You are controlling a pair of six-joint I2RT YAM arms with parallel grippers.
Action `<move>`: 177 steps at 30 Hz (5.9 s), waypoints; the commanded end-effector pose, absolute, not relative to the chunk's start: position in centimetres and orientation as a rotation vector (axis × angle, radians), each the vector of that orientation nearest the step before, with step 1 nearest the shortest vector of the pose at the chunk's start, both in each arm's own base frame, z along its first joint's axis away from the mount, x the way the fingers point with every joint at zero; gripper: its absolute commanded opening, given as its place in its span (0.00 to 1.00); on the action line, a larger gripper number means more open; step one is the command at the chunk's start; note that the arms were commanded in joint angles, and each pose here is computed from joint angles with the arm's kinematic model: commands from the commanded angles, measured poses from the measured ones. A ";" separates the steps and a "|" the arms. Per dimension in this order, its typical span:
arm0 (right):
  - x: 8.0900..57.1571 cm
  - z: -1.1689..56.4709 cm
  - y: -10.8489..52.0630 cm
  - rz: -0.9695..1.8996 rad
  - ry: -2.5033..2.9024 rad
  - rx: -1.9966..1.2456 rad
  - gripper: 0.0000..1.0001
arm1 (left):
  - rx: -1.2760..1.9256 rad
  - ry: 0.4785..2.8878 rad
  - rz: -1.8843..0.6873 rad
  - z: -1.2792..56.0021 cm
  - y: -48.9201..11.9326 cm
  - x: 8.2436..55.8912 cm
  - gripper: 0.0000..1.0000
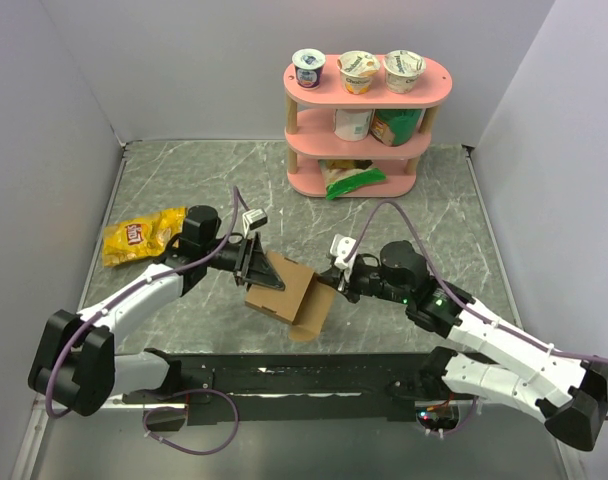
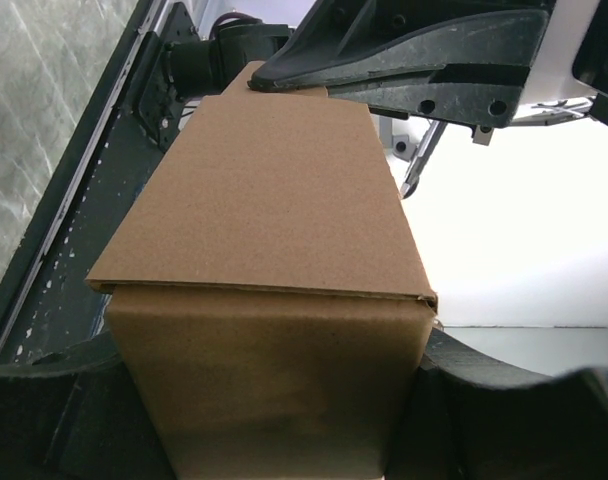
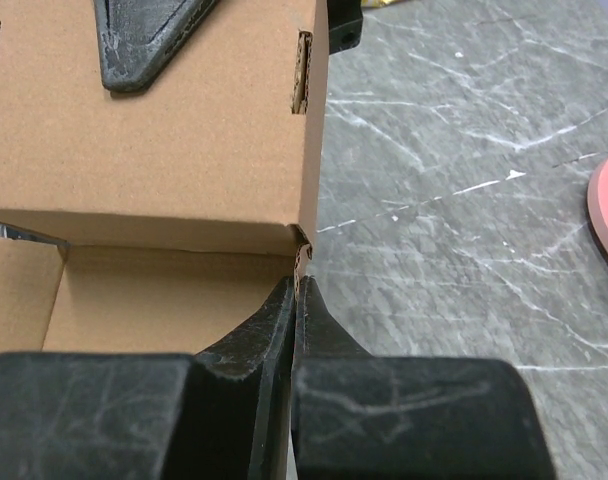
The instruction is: Fold the paper box
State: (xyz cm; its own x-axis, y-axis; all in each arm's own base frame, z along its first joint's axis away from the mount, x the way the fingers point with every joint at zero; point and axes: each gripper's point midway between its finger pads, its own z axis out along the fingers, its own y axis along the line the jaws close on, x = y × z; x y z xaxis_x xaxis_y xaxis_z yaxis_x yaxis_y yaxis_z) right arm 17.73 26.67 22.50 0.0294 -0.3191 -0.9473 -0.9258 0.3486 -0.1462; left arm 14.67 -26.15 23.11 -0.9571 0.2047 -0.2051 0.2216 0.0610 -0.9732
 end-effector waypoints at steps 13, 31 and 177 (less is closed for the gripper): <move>17.8 26.9 28.0 0.672 1.423 -1.193 0.00 | 0.622 2.321 -2.067 22.1 -27.1 13.0 0.45; 18.3 27.8 28.5 0.620 1.439 -1.204 0.07 | 0.643 2.424 -2.011 20.4 -27.5 13.0 0.43; 17.8 21.2 28.0 0.837 1.536 -0.869 0.84 | 0.441 2.082 -1.916 26.0 -25.0 18.1 0.42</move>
State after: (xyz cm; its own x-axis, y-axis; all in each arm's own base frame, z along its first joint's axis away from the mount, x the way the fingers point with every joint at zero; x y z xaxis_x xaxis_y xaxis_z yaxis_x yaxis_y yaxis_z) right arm 16.76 27.48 17.47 -0.1600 -0.2011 -0.9664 -0.8897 0.4535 0.0529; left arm 19.45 -25.11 25.21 -0.9410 -0.0099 -0.3382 0.3353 0.1079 -0.9359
